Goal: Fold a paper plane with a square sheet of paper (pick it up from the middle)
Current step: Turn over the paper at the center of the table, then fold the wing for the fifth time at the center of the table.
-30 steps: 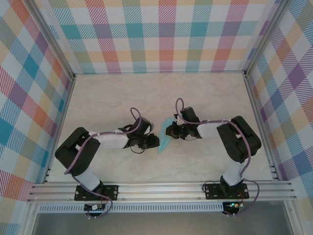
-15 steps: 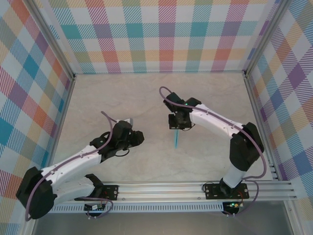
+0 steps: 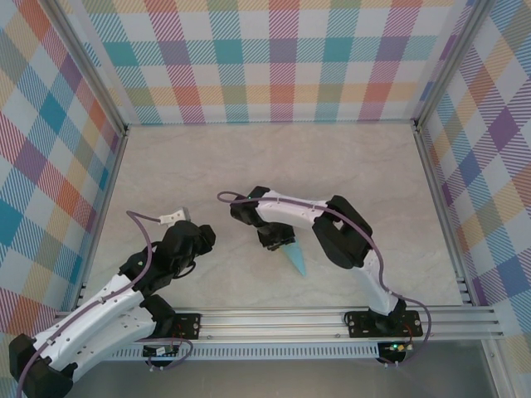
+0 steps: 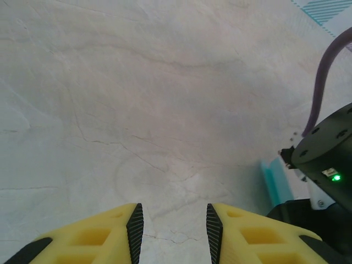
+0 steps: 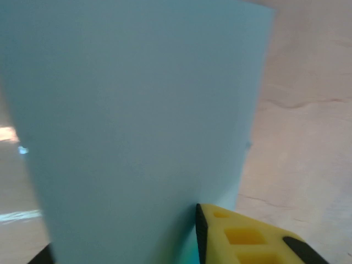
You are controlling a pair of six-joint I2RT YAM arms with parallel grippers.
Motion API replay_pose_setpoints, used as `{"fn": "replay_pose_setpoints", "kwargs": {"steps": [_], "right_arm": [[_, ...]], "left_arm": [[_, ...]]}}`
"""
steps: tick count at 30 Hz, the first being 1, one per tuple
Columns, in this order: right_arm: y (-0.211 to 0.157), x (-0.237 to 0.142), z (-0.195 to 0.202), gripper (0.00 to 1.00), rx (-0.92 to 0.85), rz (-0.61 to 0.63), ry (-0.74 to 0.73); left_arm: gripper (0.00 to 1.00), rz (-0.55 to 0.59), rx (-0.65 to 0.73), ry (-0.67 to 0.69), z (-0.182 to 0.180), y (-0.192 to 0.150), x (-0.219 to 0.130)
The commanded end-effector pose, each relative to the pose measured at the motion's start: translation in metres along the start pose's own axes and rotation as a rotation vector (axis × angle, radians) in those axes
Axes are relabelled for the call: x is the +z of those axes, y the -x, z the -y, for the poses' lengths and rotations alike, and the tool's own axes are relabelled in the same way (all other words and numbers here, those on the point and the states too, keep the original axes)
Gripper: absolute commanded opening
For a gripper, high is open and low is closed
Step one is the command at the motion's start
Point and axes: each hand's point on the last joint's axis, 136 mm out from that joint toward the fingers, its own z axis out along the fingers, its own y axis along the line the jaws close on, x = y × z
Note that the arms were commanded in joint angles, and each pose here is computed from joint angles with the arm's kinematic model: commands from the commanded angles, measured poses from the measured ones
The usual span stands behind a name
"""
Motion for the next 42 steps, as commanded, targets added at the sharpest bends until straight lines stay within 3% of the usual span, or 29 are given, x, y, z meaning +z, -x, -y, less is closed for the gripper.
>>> {"fn": "replay_pose_setpoints", "kwargs": {"steps": [1,4,9,10,17,20,22,24,25,26,29,30,32,35,39,42], "right_arm": [[-0.002,-0.007,-0.036,0.34,0.000,-0.037,0.174],[-0.003,-0.027,-0.050,0.52,-0.024,-0.001,0.310],[-0.004,-0.089,-0.040,0.84,-0.015,0.215,0.535],[-0.006,-0.097,-0.034,0.98,-0.007,0.252,0.554],[-0.014,-0.133,0.037,1.00,0.127,0.513,0.542],[-0.016,-0.136,0.055,1.00,0.161,0.635,0.584],[-0.021,-0.121,0.074,1.00,0.232,0.646,0.534],[-0.030,-0.106,0.075,0.98,0.221,0.527,0.570],[-0.033,-0.105,0.059,0.96,0.160,0.480,0.676],[-0.036,-0.108,0.040,0.89,0.098,0.449,0.805],[-0.042,-0.101,0.014,0.75,0.070,0.368,0.958],[-0.044,-0.099,0.007,0.63,0.056,0.338,0.984],[-0.046,-0.096,-0.001,0.48,0.059,0.288,1.009],[-0.045,-0.083,-0.003,0.35,0.070,0.246,0.969],[-0.041,-0.065,-0.005,0.23,0.088,0.204,0.928],[-0.038,-0.062,-0.012,0.21,0.076,0.185,0.938]], "left_arm": [[0.38,0.002,-0.009,0.059,-0.015,-0.003,0.004],[0.38,-0.016,-0.003,0.052,-0.013,-0.006,0.006],[0.39,-0.062,0.021,0.001,0.000,-0.014,0.011],[0.40,-0.074,0.024,-0.012,0.003,-0.016,0.013],[0.47,-0.221,0.075,-0.112,0.033,-0.039,0.026],[0.53,-0.264,0.108,-0.138,0.043,-0.044,0.031],[0.54,-0.290,0.121,-0.150,0.048,-0.048,0.035],[0.55,-0.314,0.119,-0.158,0.051,-0.053,0.038],[0.55,-0.328,0.116,-0.165,0.052,-0.057,0.040],[0.56,-0.349,0.110,-0.165,0.050,-0.062,0.042],[0.56,-0.373,0.083,-0.201,0.058,-0.069,0.049],[0.56,-0.394,0.080,-0.202,0.058,-0.073,0.050],[0.56,-0.421,0.076,-0.202,0.059,-0.079,0.052],[0.57,-0.440,0.068,-0.206,0.059,-0.085,0.054],[0.57,-0.453,0.065,-0.211,0.061,-0.088,0.056],[0.57,-0.456,0.063,-0.207,0.061,-0.089,0.057]]}}
